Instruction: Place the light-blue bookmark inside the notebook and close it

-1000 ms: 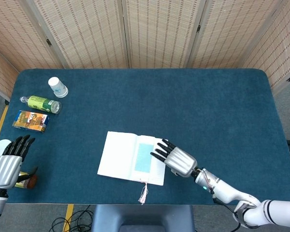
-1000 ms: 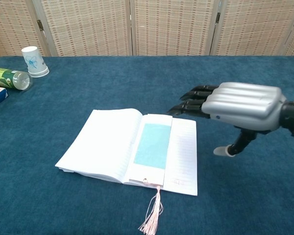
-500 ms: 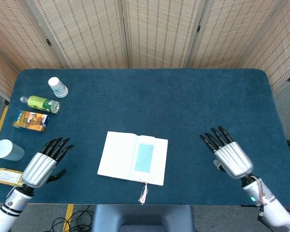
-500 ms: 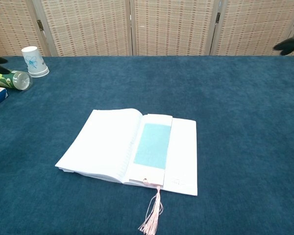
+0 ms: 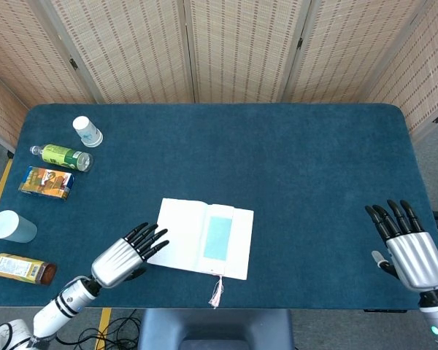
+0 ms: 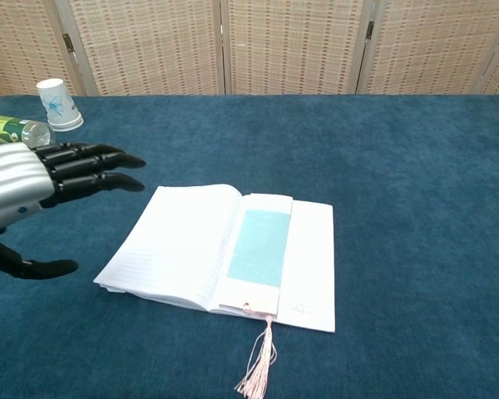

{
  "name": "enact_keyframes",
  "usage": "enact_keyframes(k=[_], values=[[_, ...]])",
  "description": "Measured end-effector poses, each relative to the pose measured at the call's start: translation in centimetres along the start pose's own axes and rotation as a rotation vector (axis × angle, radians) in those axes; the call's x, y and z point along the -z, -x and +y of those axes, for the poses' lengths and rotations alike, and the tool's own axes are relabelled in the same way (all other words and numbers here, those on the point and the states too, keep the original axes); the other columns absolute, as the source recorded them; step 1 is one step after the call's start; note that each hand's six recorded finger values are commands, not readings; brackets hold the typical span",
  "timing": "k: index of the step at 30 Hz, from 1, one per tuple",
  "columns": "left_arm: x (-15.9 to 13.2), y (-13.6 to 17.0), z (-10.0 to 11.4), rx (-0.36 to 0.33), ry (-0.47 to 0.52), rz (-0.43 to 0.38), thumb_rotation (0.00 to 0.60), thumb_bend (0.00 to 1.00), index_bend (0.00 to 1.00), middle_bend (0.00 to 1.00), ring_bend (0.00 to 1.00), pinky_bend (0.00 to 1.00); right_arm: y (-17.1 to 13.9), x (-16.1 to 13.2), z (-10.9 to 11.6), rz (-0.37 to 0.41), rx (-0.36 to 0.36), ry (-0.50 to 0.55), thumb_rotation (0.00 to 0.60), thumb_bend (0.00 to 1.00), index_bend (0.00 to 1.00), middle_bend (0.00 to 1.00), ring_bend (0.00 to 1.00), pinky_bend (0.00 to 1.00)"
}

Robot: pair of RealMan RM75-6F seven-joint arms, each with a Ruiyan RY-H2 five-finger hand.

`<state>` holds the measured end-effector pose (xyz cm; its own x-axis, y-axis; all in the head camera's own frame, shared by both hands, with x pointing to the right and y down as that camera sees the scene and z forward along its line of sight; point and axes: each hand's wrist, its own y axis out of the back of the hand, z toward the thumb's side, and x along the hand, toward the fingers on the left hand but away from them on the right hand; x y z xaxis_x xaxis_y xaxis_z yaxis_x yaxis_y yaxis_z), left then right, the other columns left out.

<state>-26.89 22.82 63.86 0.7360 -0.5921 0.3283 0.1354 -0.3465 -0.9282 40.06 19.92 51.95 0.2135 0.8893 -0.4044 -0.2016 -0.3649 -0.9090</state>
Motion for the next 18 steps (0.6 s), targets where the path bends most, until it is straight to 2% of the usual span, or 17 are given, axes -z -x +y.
enact_keyframes(k=[5, 10, 18], values=[[-0.1, -1.6, -1.9, 0.025, -0.060, -0.035, 0.600, 0.27, 0.14, 0.06, 0.05, 0.16, -0.5, 0.5, -0.1, -0.017, 0.003, 0.009, 0.600, 0.18, 0.01, 0.15, 0.02, 0.03], [0.8, -2.2, -3.7, 0.063, -0.105, -0.025, 0.600, 0.27, 0.13, 0.06, 0.05, 0.16, -0.5, 0.5, -0.4, -0.019, 0.000, 0.018, 0.600, 0.18, 0.01, 0.15, 0.02, 0.03], [1.4, -2.0, -5.7, 0.108, -0.109, 0.001, 0.600, 0.27, 0.11, 0.06, 0.05, 0.16, -0.2, 0.3, -0.7, -0.010, -0.001, 0.030, 0.600, 0.18, 0.01, 0.15, 0.02, 0.03]])
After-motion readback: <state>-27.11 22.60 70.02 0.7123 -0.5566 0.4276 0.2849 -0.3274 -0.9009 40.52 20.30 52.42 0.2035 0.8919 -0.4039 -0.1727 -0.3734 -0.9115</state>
